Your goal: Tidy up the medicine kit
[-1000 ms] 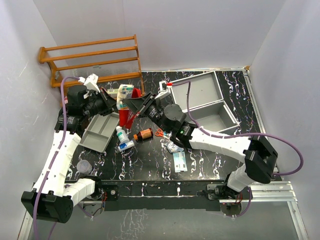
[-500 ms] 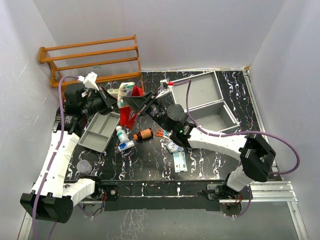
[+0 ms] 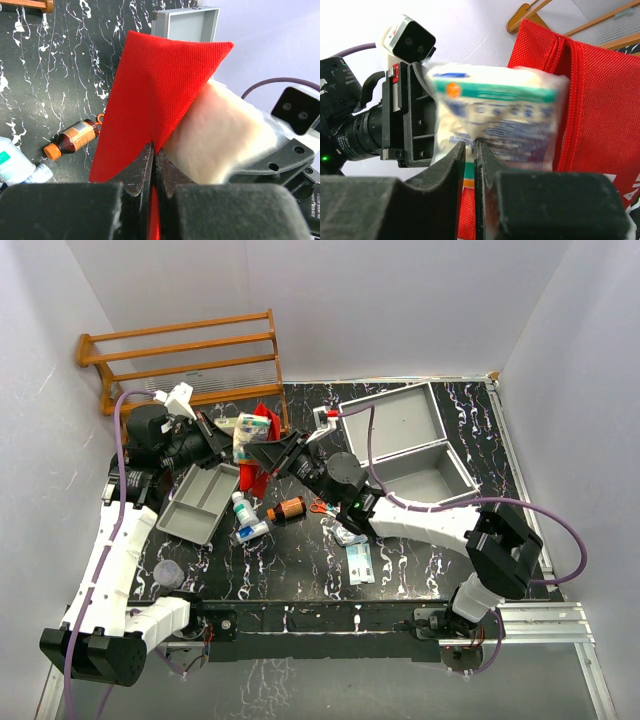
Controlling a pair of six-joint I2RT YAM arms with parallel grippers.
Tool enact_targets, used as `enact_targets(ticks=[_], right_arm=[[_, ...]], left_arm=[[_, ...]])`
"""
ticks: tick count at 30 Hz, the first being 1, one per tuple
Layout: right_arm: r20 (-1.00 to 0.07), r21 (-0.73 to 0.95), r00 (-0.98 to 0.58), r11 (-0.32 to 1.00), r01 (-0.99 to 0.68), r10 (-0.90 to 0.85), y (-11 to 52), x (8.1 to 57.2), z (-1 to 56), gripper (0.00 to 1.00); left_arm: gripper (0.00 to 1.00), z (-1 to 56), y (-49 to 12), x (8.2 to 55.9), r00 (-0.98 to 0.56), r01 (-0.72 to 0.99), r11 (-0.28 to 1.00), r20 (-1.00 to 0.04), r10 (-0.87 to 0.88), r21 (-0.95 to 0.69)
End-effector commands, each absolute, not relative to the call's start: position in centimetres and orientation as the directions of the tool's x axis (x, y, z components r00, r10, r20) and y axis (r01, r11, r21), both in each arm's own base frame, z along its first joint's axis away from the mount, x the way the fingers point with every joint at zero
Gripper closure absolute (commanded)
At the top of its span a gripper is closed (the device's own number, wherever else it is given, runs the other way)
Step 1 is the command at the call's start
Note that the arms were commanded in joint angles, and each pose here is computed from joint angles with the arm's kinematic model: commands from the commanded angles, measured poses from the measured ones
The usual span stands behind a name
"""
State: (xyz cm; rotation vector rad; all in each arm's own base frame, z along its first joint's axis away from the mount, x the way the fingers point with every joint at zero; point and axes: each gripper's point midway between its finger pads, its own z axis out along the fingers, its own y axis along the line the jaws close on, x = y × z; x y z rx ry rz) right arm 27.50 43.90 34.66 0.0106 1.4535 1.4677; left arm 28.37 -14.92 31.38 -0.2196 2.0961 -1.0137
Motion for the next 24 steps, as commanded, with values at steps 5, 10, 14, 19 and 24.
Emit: enact_targets(ticks=[5, 10, 14, 19, 24], right_arm=[[-0.591, 0.760, -0.468, 0.257, -0.597, 0.657, 43.1, 28.5, 35.3, 0.70], [-0.608, 0.769, -0.478, 0.318, -0.555, 0.634, 42.7, 28.8, 34.7, 0.63], [-0.627, 0.777, -0.522, 0.422, -0.467, 0.578, 42.2, 29.1, 32.7, 0.52], [-0.618, 0.776, -0.598, 0.516, -0.363, 0.510, 41.5, 28.6, 30.5, 0.41], [-0.571, 0.800, -0.637, 0.527, -0.288, 0.518, 40.8, 28.1, 29.7, 0.35]], left_arm=[[1.00, 34.0, -15.1, 27.8, -0.648, 0.235, 0.656, -0.619, -0.444, -0.717], [1.00, 32.9, -14.6, 28.4, -0.636, 0.225, 0.694, -0.643, -0.427, -0.684], [1.00, 31.0, -13.9, 29.1, -0.629, 0.208, 0.740, -0.666, -0.400, -0.640], [1.00, 28.4, -13.5, 29.9, -0.633, 0.238, 0.783, -0.704, -0.323, -0.574], [1.00, 26.4, -12.9, 30.6, -0.627, 0.253, 0.822, -0.733, -0.263, -0.511]])
